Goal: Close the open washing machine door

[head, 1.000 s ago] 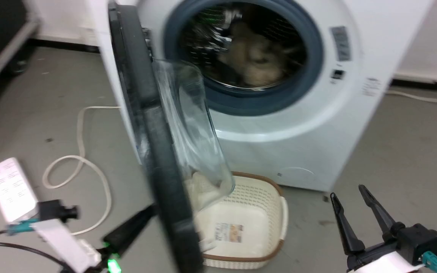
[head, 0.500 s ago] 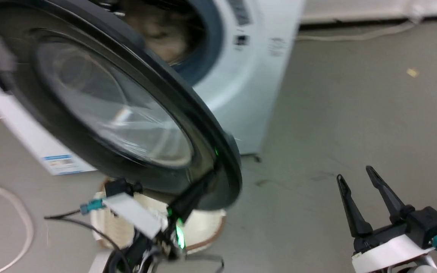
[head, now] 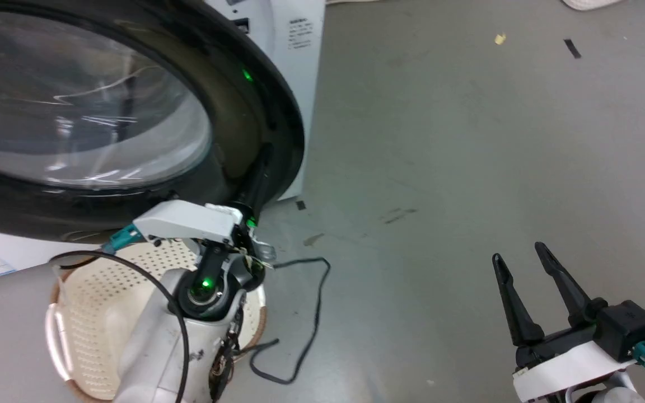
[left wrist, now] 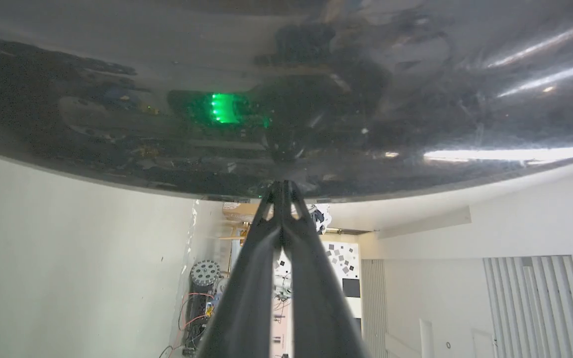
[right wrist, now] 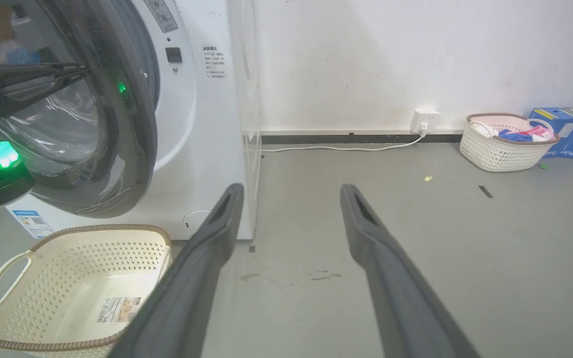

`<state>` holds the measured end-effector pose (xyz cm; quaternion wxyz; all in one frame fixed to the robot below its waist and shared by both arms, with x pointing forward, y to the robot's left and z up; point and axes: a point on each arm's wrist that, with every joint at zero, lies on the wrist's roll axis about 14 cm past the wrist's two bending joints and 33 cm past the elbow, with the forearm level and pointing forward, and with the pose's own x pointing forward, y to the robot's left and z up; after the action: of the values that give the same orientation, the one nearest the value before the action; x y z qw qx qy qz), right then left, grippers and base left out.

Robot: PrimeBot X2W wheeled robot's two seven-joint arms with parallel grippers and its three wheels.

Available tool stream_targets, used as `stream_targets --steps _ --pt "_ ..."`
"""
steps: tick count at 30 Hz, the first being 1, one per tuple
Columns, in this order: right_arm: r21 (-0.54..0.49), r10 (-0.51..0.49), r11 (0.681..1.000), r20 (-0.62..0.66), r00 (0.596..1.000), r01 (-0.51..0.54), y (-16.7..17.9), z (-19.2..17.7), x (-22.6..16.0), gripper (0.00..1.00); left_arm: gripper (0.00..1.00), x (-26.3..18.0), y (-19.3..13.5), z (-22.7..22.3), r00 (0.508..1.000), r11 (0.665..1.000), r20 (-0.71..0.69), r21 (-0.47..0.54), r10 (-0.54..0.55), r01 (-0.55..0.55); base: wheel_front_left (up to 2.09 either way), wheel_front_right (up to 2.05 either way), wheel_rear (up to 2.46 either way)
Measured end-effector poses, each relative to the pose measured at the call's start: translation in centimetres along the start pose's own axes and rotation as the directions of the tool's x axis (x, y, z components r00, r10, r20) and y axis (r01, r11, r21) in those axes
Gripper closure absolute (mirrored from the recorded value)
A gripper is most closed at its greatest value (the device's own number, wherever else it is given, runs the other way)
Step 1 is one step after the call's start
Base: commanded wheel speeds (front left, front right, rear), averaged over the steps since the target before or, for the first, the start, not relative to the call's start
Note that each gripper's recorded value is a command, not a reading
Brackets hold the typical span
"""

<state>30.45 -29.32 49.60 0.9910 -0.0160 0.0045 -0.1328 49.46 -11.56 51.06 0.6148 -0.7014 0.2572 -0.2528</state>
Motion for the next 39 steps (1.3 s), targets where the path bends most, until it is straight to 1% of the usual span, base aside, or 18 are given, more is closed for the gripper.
stream_targets --steps 7,8,9,11,13,16,19,21,24,25,27,30,32,33,34,36,37,39 --pt "0.016 0.061 0.998 0.041 0.997 -0.062 1.8 0.9 0.9 0.0 1.0 -2.7 -1.2 0.4 1.0 0.994 0.018 0.104 -0.02 0.018 0.0 0.0 0.0" --pt "0.018 0.086 0.996 0.05 0.995 -0.087 2.5 1.0 1.0 0.0 0.8 -4.6 -1.0 0.9 0.999 0.987 0.038 0.158 -0.014 0.008 0.0 0.0 0.0" --pt "0.02 0.099 0.995 0.051 0.994 -0.1 2.9 1.0 0.9 0.0 0.0 -5.7 -0.8 1.2 0.999 0.982 0.052 0.191 -0.008 -0.002 0.0 0.0 0.0" --pt "0.025 0.125 0.992 0.054 0.991 -0.127 3.6 1.0 0.9 0.0 0.0 -8.0 -0.4 1.9 0.997 0.966 0.083 0.256 0.003 -0.025 0.0 0.0 0.0" --pt "0.024 0.154 0.987 0.063 0.986 -0.156 4.4 1.1 0.9 0.0 0.0 -10.3 -0.3 2.8 0.992 0.94 0.123 0.337 0.007 -0.048 0.0 0.0 0.0" --pt "0.024 0.205 0.978 0.084 0.975 -0.208 6.0 1.6 1.1 0.0 0.0 -13.9 -0.8 4.6 0.979 0.876 0.204 0.475 -0.014 -0.087 0.0 0.0 0.0" --pt "0.025 0.264 0.963 0.1 0.959 -0.267 7.9 2.0 1.2 0.0 0.0 -17.4 -1.9 7.0 0.946 0.809 0.318 0.573 -0.067 -0.135 0.0 0.0 0.0" --pt "0.023 0.299 0.953 0.115 0.947 -0.303 9.1 2.4 1.3 0.0 0.0 -19.5 -2.5 8.2 0.927 0.74 0.362 0.649 -0.096 -0.176 0.0 0.0 0.0" --pt "0.023 0.334 0.94 0.131 0.933 -0.34 10.3 2.8 1.2 0.0 0.0 -22.4 -4.1 10.1 0.885 0.65 0.441 0.719 -0.153 -0.246 0.0 0.0 0.0" --pt "0.021 0.344 0.937 0.135 0.929 -0.35 10.6 3.0 1.2 0.0 0.0 -23.3 -5.0 10.7 0.865 0.599 0.467 0.751 -0.182 -0.279 0.0 0.0 0.0" --pt "0.016 0.364 0.929 0.144 0.92 -0.37 11.3 3.2 1.1 0.0 0.0 -25.1 -6.9 11.8 0.828 0.467 0.507 0.808 -0.238 -0.36 0.0 0.0 0.0" --pt "0.015 0.39 0.918 0.151 0.908 -0.397 12.1 3.4 0.9 0.0 0.0 -27.3 -8.0 12.1 0.782 0.32 0.555 0.824 -0.283 -0.468 0.0 0.0 0.0" --pt "0.014 0.4 0.913 0.158 0.903 -0.407 12.5 3.6 0.9 0.0 0.0 -28.3 -8.0 11.8 0.775 0.208 0.561 0.828 -0.291 -0.52 0.0 0.0 0.0" --pt "0.013 0.403 0.912 0.16 0.901 -0.41 12.6 3.7 0.9 0.0 0.0 -28.6 -8.0 11.6 0.776 0.135 0.56 0.827 -0.29 -0.546 0.0 0.0 0.0" --pt "0.012 0.411 0.908 0.157 0.898 -0.418 12.9 3.6 0.7 0.0 0.0 -29.3 -7.5 11.1 0.78 -0.018 0.56 0.809 -0.279 -0.587 0.0 0.0 0.0" --pt "0.012 0.417 0.906 0.156 0.896 -0.423 13.1 3.6 0.8 0.0 0.0 -29.4 -6.9 10.7 0.786 -0.072 0.559 0.801 -0.262 -0.594 0.0 0.0 0.0" --pt "0.014 0.428 0.901 0.149 0.892 -0.435 13.5 3.3 0.7 0.0 0.0 -29.6 -5.7 10.1 0.793 -0.099 0.564 0.797 -0.23 -0.596 0.0 0.0 0.0" --pt "0.016 0.437 0.896 0.142 0.888 -0.444 13.8 3.1 0.7 0.0 0.0 -29.6 -4.9 9.8 0.798 -0.11 0.566 0.797 -0.207 -0.594 0.0 0.0 0.0"
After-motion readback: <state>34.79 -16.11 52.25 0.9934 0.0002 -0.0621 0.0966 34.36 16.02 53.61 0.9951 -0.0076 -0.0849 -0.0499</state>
